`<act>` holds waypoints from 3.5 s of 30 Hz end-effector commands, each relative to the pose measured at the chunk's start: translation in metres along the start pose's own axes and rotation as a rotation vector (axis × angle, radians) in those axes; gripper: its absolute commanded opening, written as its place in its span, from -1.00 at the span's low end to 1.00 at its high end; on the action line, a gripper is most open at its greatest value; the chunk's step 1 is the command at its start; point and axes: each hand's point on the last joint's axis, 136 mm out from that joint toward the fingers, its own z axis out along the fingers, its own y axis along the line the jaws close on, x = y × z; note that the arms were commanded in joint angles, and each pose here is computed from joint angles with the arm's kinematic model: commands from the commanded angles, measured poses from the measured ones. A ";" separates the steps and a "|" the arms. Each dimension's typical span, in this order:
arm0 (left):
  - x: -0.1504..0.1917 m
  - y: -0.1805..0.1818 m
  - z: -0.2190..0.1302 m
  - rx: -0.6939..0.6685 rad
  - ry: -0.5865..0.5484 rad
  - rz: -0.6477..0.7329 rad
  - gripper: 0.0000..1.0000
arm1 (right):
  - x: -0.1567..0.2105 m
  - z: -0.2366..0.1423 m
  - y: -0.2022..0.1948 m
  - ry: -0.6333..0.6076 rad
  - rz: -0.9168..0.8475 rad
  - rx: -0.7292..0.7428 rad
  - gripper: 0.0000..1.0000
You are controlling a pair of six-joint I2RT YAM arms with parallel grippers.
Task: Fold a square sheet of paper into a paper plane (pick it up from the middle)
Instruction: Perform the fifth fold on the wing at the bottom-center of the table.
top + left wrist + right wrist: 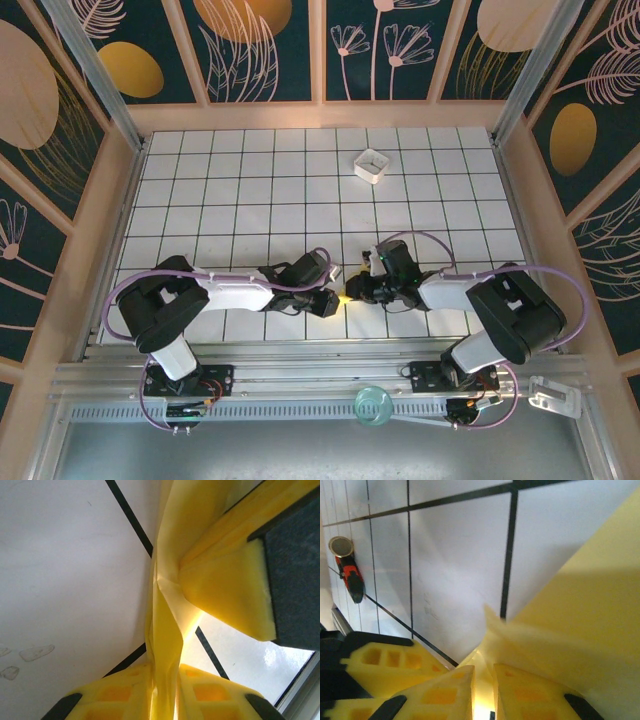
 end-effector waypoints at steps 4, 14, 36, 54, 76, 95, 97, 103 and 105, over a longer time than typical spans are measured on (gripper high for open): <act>-0.008 0.008 -0.015 -0.022 -0.033 -0.047 -0.39 | 0.005 0.000 -0.023 -0.008 0.007 0.059 -0.66; -0.023 -0.053 -0.046 0.245 -0.138 -0.014 -0.52 | 0.003 0.000 -0.023 -0.012 0.013 0.057 -0.67; -0.023 -0.018 -0.001 0.212 -0.090 -0.135 -0.87 | 0.002 -0.002 -0.022 -0.018 0.019 0.049 -0.67; 0.002 0.019 0.017 0.100 -0.013 -0.154 -0.90 | -0.014 -0.020 -0.001 -0.075 -0.056 0.015 -0.59; 0.010 0.030 0.018 0.059 -0.003 -0.147 -0.92 | 0.008 -0.002 0.025 -0.044 0.028 -0.134 -0.58; 0.014 0.033 0.019 0.031 0.028 -0.100 -0.91 | 0.001 -0.020 -0.046 -0.091 0.147 0.111 -0.68; 0.016 0.035 0.020 0.022 0.037 -0.095 -0.91 | -0.002 -0.024 -0.052 -0.097 0.163 0.130 -0.69; 0.018 0.038 0.019 0.010 0.040 -0.096 -0.92 | -0.007 -0.041 -0.077 -0.123 0.211 0.202 -0.69; 0.019 0.038 0.019 0.008 0.040 -0.096 -0.92 | -0.012 -0.048 -0.079 -0.141 0.217 0.206 -0.69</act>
